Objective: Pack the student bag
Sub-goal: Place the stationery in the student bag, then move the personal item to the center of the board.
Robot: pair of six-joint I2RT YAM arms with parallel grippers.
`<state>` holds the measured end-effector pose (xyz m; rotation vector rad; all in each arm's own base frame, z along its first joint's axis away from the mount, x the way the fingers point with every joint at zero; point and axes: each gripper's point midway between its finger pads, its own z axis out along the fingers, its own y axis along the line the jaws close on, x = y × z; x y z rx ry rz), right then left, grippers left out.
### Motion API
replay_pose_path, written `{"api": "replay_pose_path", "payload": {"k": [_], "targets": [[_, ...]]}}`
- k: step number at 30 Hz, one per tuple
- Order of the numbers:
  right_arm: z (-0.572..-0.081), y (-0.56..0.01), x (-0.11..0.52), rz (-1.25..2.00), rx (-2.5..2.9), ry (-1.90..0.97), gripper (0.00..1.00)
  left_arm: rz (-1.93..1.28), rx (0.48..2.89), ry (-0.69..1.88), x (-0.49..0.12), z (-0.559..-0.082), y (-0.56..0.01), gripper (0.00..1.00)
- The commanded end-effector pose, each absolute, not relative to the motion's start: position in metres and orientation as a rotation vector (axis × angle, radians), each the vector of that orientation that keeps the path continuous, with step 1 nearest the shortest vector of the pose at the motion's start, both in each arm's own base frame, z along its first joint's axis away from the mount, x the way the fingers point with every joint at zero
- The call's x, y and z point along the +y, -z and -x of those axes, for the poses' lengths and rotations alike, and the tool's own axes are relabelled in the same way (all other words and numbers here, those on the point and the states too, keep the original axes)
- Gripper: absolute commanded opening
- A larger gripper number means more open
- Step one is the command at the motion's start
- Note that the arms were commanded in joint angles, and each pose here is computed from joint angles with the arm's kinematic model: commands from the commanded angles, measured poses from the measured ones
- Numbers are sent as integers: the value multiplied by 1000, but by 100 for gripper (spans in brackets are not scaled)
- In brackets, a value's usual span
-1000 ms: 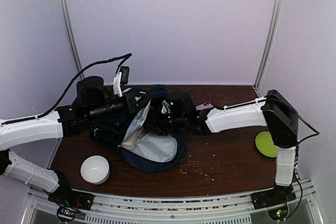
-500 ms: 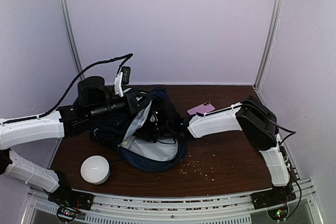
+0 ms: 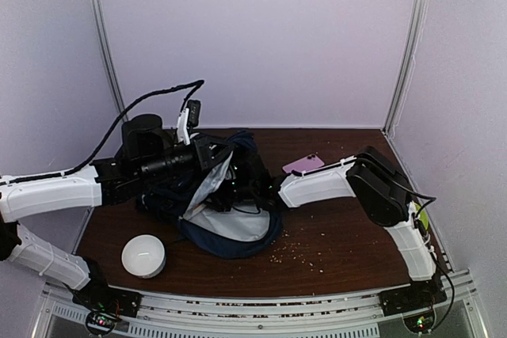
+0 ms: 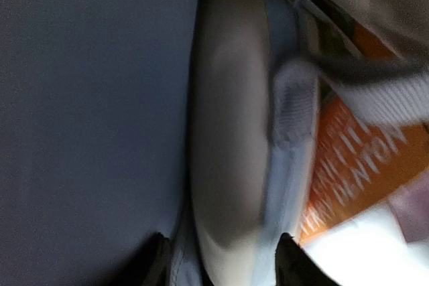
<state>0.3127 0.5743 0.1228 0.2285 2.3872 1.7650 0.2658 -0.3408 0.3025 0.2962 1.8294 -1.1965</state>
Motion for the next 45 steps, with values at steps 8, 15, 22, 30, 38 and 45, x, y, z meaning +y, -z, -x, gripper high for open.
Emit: {"api": "replay_pose_path", "payload": {"k": [8, 15, 22, 30, 38, 45], "targets": [[-286, -176, 530, -73, 2348, -1724, 62, -232, 1534, 1237, -316, -267, -395, 0], [-264, -174, 479, -6, 2383, -1574, 62, -195, 1519, 1179, -297, -265, -402, 0], [-272, -169, 374, 20, 2401, -1153, 62, -179, 1604, 1082, -285, -267, -361, 0], [-355, -163, 243, -283, 2328, -635, 61, -288, 1825, 997, -304, -272, -279, 0], [-442, -157, 199, -659, 2212, -407, 62, -357, 1982, 831, -308, -284, -231, 0], [-492, -131, 199, -769, 2294, -233, 64, -375, 2053, 739, -303, -287, -207, 0]]}}
